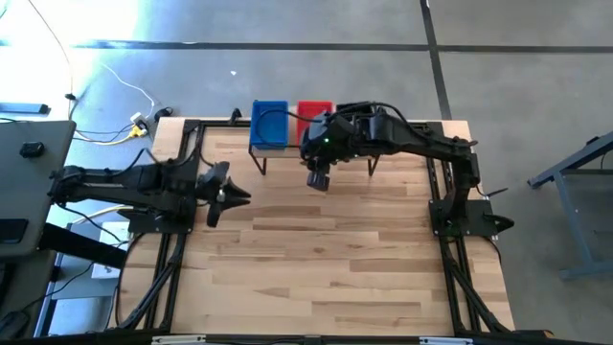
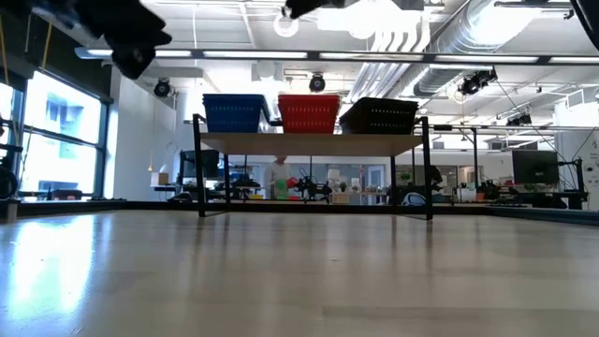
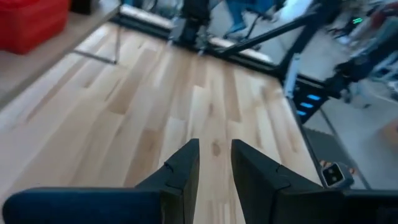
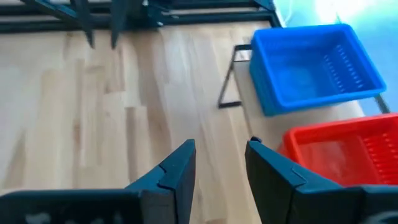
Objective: Stack baskets on shelf by color
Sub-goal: Return to Home Position
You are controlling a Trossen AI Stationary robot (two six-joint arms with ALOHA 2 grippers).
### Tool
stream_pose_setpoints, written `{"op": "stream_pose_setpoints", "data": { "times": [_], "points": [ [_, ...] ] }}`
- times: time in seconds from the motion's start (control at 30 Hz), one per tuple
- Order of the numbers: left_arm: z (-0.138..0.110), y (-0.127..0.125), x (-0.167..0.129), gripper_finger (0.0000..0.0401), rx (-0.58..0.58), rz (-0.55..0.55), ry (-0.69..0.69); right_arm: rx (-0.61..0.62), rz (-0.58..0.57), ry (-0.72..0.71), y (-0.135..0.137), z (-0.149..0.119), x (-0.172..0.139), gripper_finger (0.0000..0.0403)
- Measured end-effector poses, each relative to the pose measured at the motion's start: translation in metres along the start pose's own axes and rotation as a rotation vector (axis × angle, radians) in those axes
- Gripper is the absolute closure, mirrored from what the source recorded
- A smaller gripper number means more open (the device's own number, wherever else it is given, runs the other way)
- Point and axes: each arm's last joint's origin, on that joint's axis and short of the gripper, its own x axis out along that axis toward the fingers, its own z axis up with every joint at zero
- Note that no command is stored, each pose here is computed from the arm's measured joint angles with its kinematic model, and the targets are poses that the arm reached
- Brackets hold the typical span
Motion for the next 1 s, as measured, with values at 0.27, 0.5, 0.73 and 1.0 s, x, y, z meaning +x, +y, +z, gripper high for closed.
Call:
{"op": "stream_pose_setpoints", "data": {
  "times": [0.27, 0.5, 0.73, 1.0],
  "points": [
    [-0.048, 0.007, -0.002, 0.0318, 0.065, -0.174, -0.186, 0.07, 0.027, -0.098, 0.005, 0.013, -0.041, 0.0277],
    [-0.078, 0.017, -0.001, 0.0318, 0.077, -0.193, -0.239, 0.085, 0.03, -0.194, -0.003, 0.01, -0.09, 0.0277],
    [-0.101, 0.026, 0.006, 0.0318, 0.05, -0.215, -0.293, 0.108, -0.049, -0.268, -0.016, -0.01, -0.157, 0.0277],
    [-0.107, 0.03, 0.011, 0.0318, 0.087, -0.171, -0.261, 0.112, -0.096, -0.286, -0.025, -0.058, -0.236, 0.0277]
  ]
}}
